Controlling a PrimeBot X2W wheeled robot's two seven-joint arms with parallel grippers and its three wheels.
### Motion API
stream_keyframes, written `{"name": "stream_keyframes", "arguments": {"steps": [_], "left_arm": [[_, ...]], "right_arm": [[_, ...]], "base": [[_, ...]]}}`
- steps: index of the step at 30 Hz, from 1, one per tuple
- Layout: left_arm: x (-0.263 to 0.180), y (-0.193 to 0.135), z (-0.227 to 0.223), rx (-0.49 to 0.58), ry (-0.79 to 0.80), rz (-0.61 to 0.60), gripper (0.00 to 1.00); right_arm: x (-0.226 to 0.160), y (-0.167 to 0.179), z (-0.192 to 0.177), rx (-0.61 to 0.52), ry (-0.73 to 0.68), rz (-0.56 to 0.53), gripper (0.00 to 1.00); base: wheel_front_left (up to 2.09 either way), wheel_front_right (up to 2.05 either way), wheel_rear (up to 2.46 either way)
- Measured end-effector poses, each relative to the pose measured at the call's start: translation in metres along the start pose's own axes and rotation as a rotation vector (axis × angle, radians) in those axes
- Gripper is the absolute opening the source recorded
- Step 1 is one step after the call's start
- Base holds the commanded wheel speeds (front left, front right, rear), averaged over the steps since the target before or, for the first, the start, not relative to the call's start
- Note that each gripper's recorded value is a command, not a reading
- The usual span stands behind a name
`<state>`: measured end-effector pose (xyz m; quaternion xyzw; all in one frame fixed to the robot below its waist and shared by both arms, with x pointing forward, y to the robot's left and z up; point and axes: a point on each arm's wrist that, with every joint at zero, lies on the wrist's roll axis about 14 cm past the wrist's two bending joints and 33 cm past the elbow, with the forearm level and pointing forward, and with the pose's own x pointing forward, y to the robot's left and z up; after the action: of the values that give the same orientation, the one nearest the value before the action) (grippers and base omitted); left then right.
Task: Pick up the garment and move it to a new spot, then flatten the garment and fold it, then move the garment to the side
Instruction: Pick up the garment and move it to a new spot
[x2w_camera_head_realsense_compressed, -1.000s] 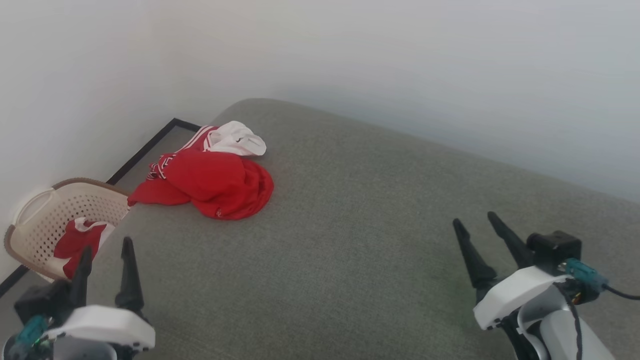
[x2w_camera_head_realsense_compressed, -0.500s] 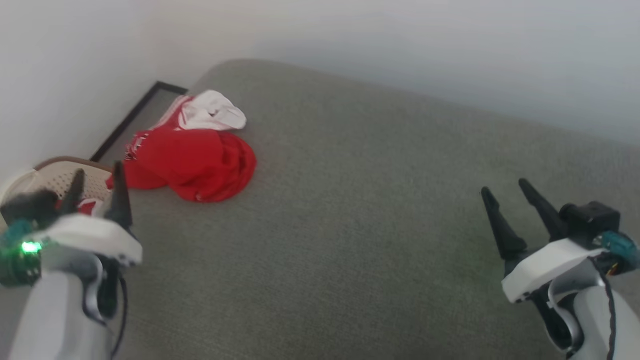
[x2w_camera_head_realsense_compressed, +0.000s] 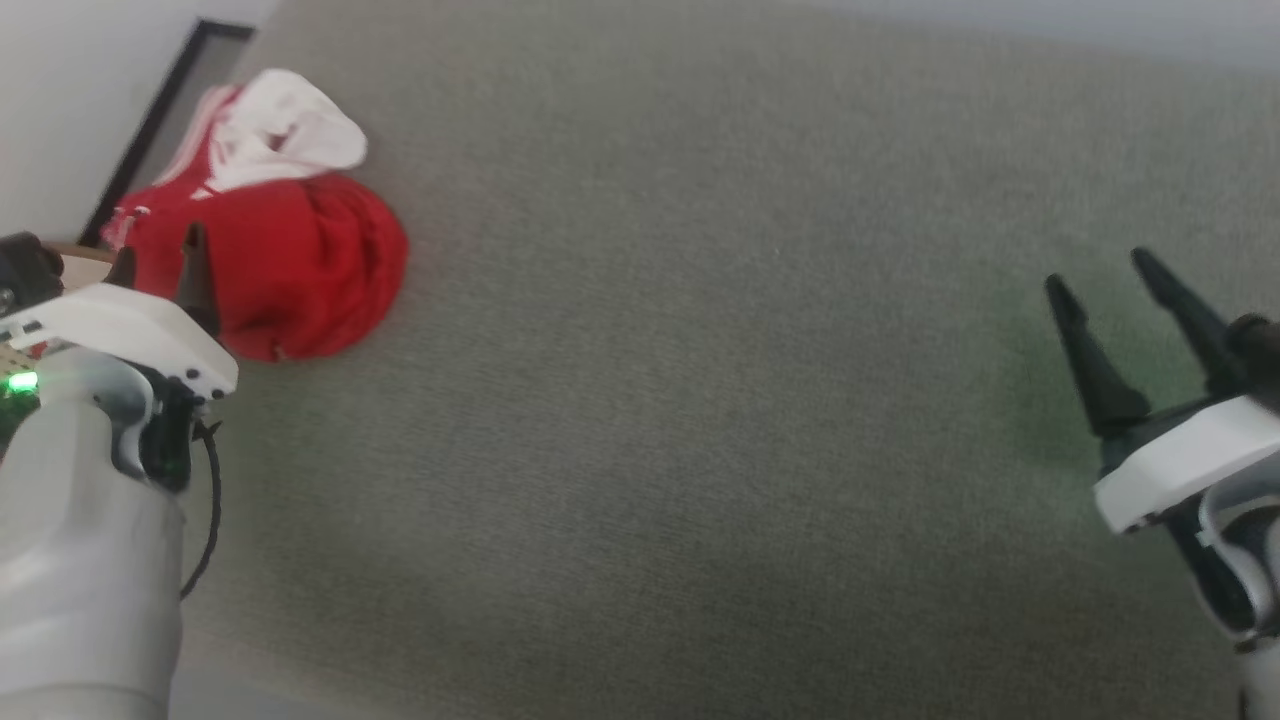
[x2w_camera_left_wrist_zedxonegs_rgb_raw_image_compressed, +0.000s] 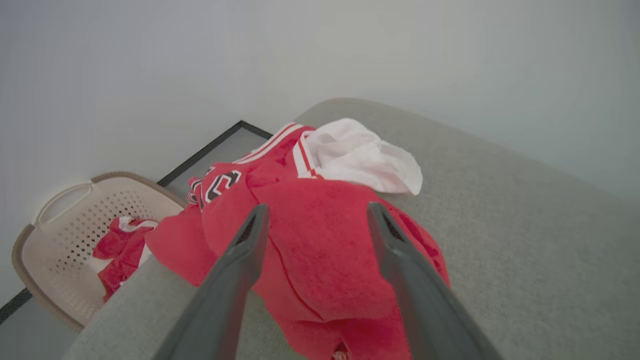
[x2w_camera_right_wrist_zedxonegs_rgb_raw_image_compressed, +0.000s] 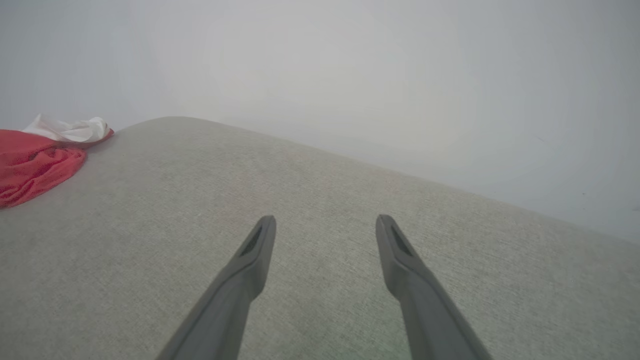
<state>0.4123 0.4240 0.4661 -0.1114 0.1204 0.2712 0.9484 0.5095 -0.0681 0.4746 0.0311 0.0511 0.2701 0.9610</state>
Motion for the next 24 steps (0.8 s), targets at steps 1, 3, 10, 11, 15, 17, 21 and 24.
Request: {"name": "stream_keyframes", "arguments": {"steps": [1,3,10,11,15,17,21,24], "left_arm": [[0.006,-0.002,-0.007,-0.001,0.035,0.004,1.00],[0.016,-0.006,-0.024,-0.011,0.110,0.013,1.00],[0.030,-0.017,-0.080,-0.016,0.361,0.034,1.00],[0.030,-0.019,-0.089,-0.025,0.404,0.035,1.00],[0.034,-0.023,-0.106,-0.043,0.517,0.045,1.00],[0.035,-0.023,-0.110,-0.044,0.538,0.050,1.00],[0.038,-0.022,-0.112,-0.030,0.553,0.053,1.00],[0.040,-0.022,-0.111,-0.025,0.539,0.055,0.00]], "right_arm": [[0.000,-0.005,-0.002,-0.001,0.006,-0.008,1.00],[0.001,-0.015,-0.008,-0.006,0.020,-0.021,1.00],[0.003,-0.035,-0.026,-0.016,0.068,-0.044,1.00],[0.003,-0.037,-0.028,-0.017,0.075,-0.047,1.00],[0.007,-0.043,-0.035,-0.019,0.088,-0.047,1.00],[0.009,-0.044,-0.036,-0.018,0.092,-0.046,1.00],[0.012,-0.043,-0.038,-0.022,0.096,-0.041,1.00],[0.012,-0.044,-0.038,-0.022,0.099,-0.041,1.00]], "base": [[0.00,0.00,0.00],[0.00,0.00,0.00],[0.00,0.00,0.00],[0.00,0.00,0.00],[0.00,0.00,0.00],[0.00,0.00,0.00],[0.00,0.00,0.00],[0.00,0.00,0.00]]}}
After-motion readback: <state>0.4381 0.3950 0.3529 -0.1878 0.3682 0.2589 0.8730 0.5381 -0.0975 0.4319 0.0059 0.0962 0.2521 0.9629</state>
